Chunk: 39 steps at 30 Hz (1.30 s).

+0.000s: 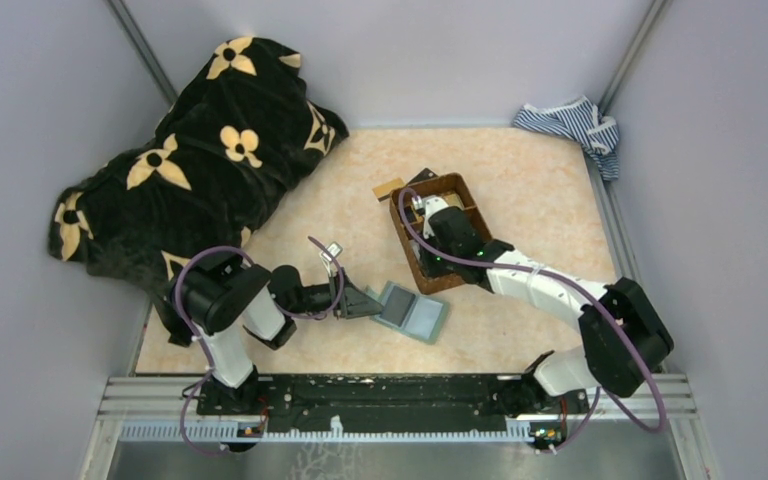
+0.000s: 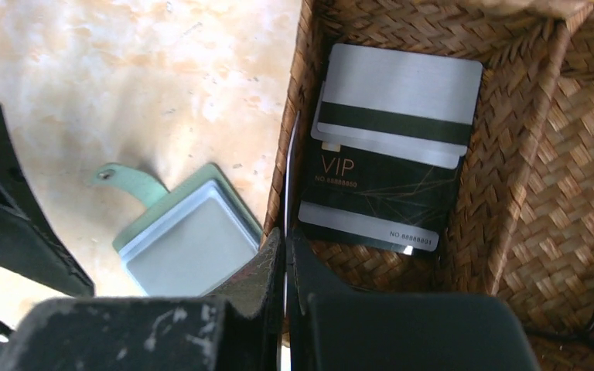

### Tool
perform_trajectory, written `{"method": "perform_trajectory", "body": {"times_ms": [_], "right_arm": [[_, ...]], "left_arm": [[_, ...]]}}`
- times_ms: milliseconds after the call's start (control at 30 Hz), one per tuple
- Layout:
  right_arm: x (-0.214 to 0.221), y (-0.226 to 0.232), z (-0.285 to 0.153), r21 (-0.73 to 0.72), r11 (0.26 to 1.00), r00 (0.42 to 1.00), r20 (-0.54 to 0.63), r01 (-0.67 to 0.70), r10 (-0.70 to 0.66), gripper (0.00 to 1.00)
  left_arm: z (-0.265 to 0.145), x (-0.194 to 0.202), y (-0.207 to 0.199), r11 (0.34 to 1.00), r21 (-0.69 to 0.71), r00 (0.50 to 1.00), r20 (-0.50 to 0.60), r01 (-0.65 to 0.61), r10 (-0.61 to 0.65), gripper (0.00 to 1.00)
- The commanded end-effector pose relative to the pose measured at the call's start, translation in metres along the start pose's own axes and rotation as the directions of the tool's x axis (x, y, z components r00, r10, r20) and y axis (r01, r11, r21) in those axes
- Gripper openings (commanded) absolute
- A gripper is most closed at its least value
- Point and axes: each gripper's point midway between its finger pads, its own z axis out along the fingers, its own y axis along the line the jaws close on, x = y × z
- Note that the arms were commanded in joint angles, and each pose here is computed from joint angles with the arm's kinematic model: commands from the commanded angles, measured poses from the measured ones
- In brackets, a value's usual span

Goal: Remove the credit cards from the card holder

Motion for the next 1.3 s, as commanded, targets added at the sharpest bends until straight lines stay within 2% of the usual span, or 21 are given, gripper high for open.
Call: {"method": "perform_trajectory", "body": {"times_ms": [0,467,733,1067,1267], "right_arm": [[-0.037,0.034,-0.002,-0.093,0.996,0.997,0.078,-0.007,0.014,0.0],[-0.052,0.047,0.044,-0.072,0.997,1.0,0.027,0.007,-0.005,0.0],[-0.078,0.041,0.023,-0.033,0.984,0.981,0.084,0.175,-0.172,0.0],[-0.102,0.043,0.007,-0.08,0.874,0.877,0.01,0.48,-0.481,0.0],[-0.088,0.03,0.031,-0.102,0.803,0.797,-0.104,0.587,-0.595,0.0]], "left_arm": [[0.0,-0.014,-0.034,0.968,0.149,0.979,0.062,-0.203,0.195,0.69],[-0.003,-0.008,-0.031,0.971,0.144,0.981,0.041,-0.193,0.189,0.69],[-0.001,-0.01,-0.034,0.966,0.165,0.98,0.026,-0.197,0.195,0.69],[0.005,-0.019,-0.048,0.95,0.22,0.974,0.012,-0.223,0.226,0.69],[-0.001,-0.02,-0.055,0.943,0.235,0.971,0.009,-0.234,0.239,0.69]]}}
